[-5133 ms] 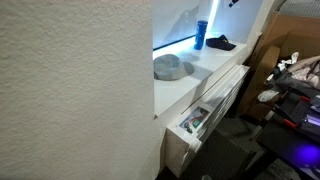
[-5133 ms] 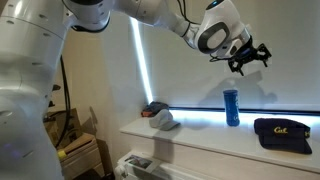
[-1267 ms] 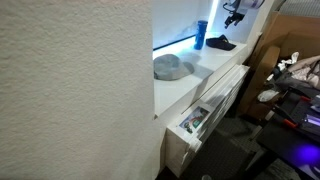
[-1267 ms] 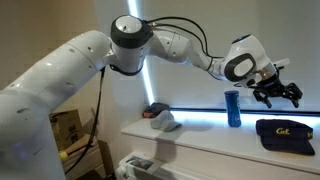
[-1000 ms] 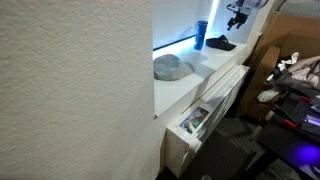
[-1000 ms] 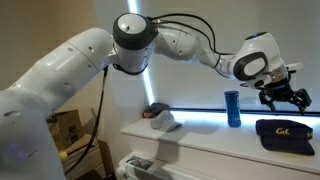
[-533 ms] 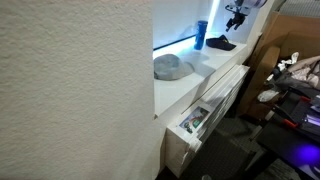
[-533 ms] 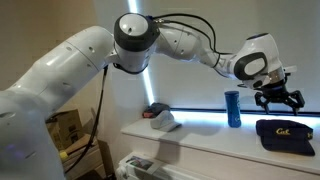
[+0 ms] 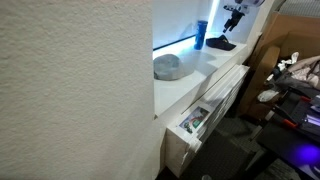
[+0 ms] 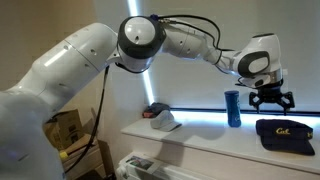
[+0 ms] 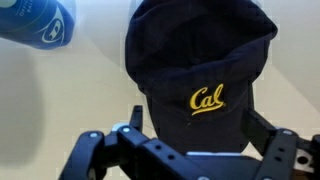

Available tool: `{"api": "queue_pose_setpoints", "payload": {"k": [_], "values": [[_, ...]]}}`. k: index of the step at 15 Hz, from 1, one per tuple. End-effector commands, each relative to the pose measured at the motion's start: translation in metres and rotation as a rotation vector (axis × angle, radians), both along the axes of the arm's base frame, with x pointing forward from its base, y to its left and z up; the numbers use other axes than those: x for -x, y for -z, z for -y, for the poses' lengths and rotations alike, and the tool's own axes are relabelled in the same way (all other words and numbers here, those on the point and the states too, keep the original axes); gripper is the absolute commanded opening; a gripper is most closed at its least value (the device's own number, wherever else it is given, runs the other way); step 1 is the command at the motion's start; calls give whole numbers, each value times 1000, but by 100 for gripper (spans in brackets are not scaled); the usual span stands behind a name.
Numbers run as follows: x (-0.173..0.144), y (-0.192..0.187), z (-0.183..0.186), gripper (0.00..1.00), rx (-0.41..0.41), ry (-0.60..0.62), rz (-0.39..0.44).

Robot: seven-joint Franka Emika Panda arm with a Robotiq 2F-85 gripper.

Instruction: Pick up the black cap and put it on the left side

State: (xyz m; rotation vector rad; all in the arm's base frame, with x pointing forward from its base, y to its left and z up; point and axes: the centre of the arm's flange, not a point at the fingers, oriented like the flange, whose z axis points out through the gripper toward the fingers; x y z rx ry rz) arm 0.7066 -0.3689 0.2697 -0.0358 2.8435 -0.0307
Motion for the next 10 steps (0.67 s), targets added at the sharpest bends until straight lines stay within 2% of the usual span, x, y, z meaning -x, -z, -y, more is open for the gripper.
{"api": "queue_pose_setpoints", "payload": {"k": [1, 2, 4, 5, 7, 9, 10], "values": [[20, 6, 31, 100, 2, 41, 2], [15, 17, 57, 100, 24, 56, -17], [25, 26, 108, 100, 72, 135, -49], [32, 17, 59, 100, 41, 80, -41], [53, 28, 97, 100, 54, 128, -52], [55, 31, 104, 100, 59, 135, -49], [53, 32, 101, 100, 26, 117, -16]]}}
